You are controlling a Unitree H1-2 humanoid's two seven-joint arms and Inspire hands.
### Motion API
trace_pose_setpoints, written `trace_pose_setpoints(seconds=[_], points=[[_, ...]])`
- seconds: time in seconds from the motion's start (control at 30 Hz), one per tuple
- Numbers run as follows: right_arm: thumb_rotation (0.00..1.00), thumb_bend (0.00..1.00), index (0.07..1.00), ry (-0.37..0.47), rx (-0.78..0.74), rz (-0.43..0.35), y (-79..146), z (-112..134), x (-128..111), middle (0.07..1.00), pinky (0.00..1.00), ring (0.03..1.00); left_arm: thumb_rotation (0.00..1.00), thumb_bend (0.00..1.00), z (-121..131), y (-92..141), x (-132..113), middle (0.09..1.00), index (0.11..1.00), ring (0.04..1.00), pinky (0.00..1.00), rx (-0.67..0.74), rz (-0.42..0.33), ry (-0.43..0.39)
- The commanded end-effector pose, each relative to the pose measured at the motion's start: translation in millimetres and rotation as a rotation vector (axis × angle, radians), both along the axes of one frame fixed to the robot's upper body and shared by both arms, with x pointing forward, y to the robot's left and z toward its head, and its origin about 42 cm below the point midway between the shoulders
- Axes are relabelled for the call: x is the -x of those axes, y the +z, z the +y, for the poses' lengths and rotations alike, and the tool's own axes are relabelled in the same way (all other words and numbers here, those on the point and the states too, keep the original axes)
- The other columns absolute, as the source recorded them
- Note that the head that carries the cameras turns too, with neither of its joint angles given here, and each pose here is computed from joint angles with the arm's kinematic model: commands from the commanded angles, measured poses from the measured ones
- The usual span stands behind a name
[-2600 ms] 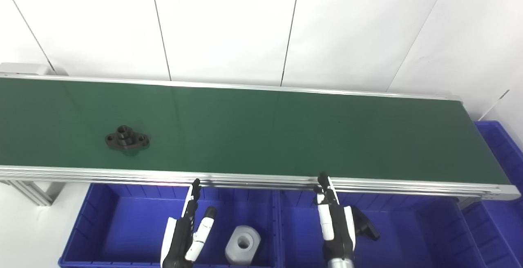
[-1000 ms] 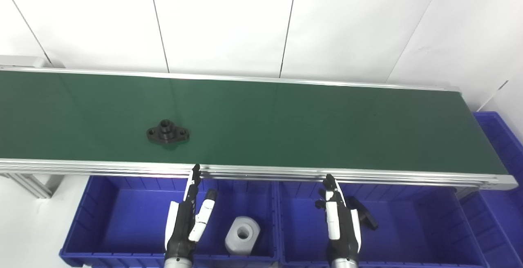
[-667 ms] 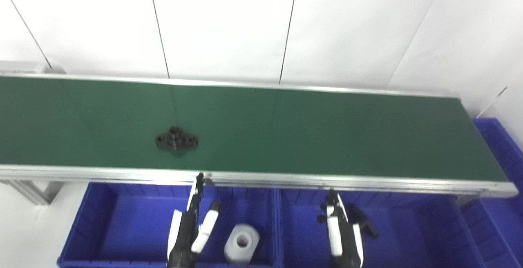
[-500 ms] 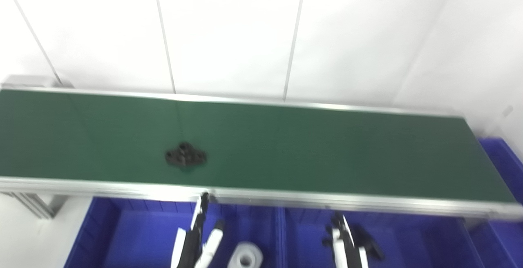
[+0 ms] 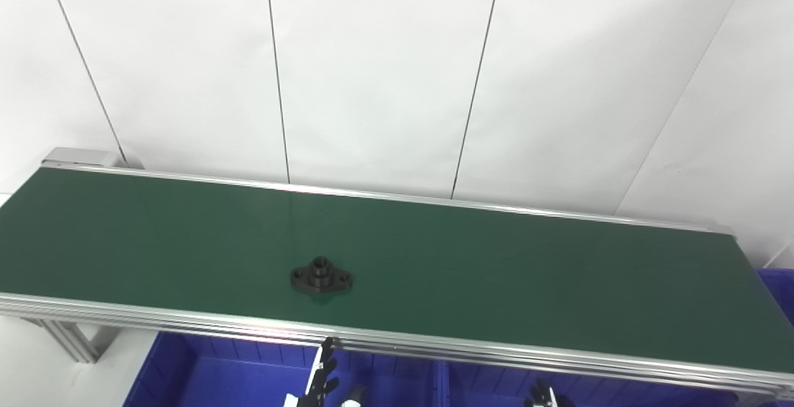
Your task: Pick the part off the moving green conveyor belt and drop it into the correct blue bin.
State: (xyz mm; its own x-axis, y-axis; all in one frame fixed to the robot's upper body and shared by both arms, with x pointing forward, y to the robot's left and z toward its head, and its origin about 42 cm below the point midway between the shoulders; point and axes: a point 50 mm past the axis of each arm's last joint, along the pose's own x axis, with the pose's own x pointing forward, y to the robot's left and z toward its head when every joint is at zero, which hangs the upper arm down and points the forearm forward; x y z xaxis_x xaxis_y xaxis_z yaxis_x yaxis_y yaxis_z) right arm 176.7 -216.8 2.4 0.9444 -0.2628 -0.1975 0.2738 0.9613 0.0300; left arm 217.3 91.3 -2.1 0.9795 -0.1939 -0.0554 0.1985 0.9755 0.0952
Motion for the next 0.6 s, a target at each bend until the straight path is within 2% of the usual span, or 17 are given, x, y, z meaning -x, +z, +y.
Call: trace_pose_setpoints(seconds=[0.0,0.07,0.13,0.23,0.3,0.4,0.5,0.57], points=[[0.91,0.74,0.978,0.018,0.090,-0.096,12.7,-1.4,-2.2,0.971,0.98,0.962,0.82,0.50,-29.1,14.3,4.6,1.000,1.000,0.978,0.94,0.075,-0.049,-0.001],[0.91,0.77,0.971,0.030,0.169,-0.132,19.6,-0.4,-0.9,0.967,0.98,0.955,0.82,0.50,-28.6,15.0,5.4,1.000,1.000,0.980,0.95,0.078,-0.049,-0.003],[0.90,0.78,0.961,0.033,0.263,-0.189,31.9,1.2,-0.8,0.948,0.91,0.909,0.83,0.50,-27.3,15.5,5.9,1.000,1.000,0.981,0.95,0.079,-0.048,-0.005],[0.78,0.80,0.942,0.017,0.364,-0.251,53.4,2.1,-3.8,0.901,0.83,0.854,0.81,0.49,-24.9,16.3,6.1,1.000,1.000,0.967,0.93,0.085,-0.045,-0.006],[0.76,0.80,0.942,0.013,0.428,-0.280,65.7,1.5,-7.1,0.897,0.82,0.847,0.81,0.48,-22.9,16.9,5.8,1.000,1.000,0.963,0.92,0.088,-0.042,-0.004],[0.68,0.83,0.939,0.012,0.558,-0.338,88.5,-3.4,-16.7,0.888,0.75,0.809,0.80,0.47,-20.6,17.1,5.0,1.000,1.000,0.949,0.88,0.083,-0.050,-0.002],[0.56,0.93,0.906,0.003,0.627,-0.378,107.2,-7.8,-28.0,0.880,0.72,0.786,0.83,0.49,-18.5,16.9,4.6,1.000,1.000,0.964,0.93,0.078,-0.059,-0.008],[0.55,0.93,0.902,0.009,0.701,-0.396,117.5,-11.0,-36.6,0.876,0.71,0.784,0.84,0.50,-17.6,17.2,4.6,0.997,1.000,0.963,0.93,0.075,-0.066,-0.010]])
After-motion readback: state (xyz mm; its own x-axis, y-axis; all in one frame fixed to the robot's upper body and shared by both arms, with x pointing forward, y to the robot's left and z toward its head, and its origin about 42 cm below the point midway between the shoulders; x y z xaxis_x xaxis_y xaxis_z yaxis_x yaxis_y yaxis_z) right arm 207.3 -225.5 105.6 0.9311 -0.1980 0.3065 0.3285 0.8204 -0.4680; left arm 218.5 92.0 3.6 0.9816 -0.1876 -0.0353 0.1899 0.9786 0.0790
